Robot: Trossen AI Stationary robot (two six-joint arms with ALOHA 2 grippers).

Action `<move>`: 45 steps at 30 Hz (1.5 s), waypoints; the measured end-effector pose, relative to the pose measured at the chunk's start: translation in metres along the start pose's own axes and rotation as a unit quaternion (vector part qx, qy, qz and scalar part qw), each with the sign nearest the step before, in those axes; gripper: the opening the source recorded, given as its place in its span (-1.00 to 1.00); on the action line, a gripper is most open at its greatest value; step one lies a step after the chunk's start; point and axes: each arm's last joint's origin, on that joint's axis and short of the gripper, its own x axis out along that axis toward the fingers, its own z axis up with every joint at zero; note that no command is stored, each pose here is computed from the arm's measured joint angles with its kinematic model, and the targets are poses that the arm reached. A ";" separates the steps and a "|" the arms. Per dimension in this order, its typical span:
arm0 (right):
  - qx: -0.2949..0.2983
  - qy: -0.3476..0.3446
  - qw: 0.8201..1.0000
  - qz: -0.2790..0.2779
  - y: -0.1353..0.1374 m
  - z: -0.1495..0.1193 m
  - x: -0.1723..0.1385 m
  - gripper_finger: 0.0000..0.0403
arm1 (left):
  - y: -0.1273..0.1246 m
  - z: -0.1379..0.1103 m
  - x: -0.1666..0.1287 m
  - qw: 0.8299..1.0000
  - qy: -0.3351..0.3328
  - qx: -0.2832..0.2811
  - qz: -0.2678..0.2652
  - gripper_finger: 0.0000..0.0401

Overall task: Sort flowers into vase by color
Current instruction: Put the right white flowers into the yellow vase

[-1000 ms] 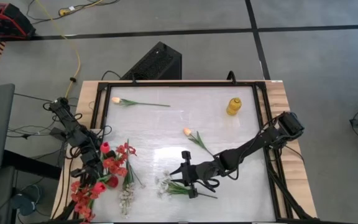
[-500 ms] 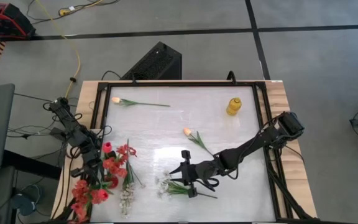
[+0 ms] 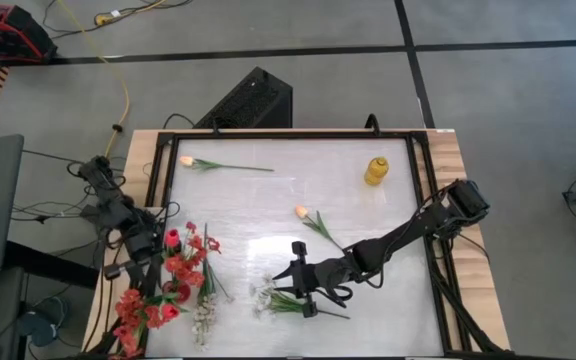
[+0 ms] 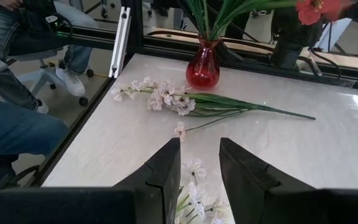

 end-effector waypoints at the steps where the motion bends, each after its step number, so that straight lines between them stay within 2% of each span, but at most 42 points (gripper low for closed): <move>1: 0.000 0.000 1.000 0.000 0.000 0.000 0.000 -0.32 | -0.002 0.004 -0.001 1.000 0.000 0.000 0.001 -0.62; 7: 0.000 0.000 1.000 0.001 0.001 0.000 0.000 -0.32 | -0.010 0.020 -0.010 1.000 0.019 -0.010 0.017 -0.62; 11: 0.000 0.000 1.000 0.001 0.001 0.000 0.000 -0.32 | -0.012 0.028 -0.016 0.998 0.021 -0.012 0.052 -0.63; 15: -0.001 0.000 1.000 0.001 0.001 0.000 0.000 -0.32 | -0.015 0.038 -0.020 0.997 0.004 -0.019 0.076 -0.63; 24: -0.001 0.001 1.000 0.002 0.001 0.000 0.000 -0.32 | -0.030 0.071 -0.039 0.996 -0.037 -0.022 0.078 -0.63; 28: -0.005 0.001 1.000 0.002 0.001 0.000 0.000 -0.32 | -0.035 0.084 -0.047 0.992 -0.065 -0.021 0.103 -0.63; 31: -0.013 0.005 1.000 0.002 0.001 0.000 -0.002 -0.32 | -0.037 0.094 -0.053 0.985 -0.097 0.001 0.140 -0.63; 34: -0.020 0.022 1.000 0.001 -0.001 0.002 -0.007 -0.32 | -0.038 0.104 -0.061 0.966 -0.135 0.029 0.220 -0.63; 38: -0.025 0.038 0.999 -0.001 -0.004 0.009 -0.019 -0.32 | -0.036 0.117 -0.069 0.917 -0.171 0.077 0.351 -0.63; 41: -0.029 0.049 0.998 -0.003 -0.007 0.015 -0.030 -0.32 | -0.035 0.125 -0.069 0.875 -0.178 0.128 0.432 -0.63; 45: -0.038 0.079 0.996 -0.015 -0.011 0.017 -0.042 -0.32 | -0.030 0.131 -0.060 0.806 -0.146 0.184 0.544 -0.63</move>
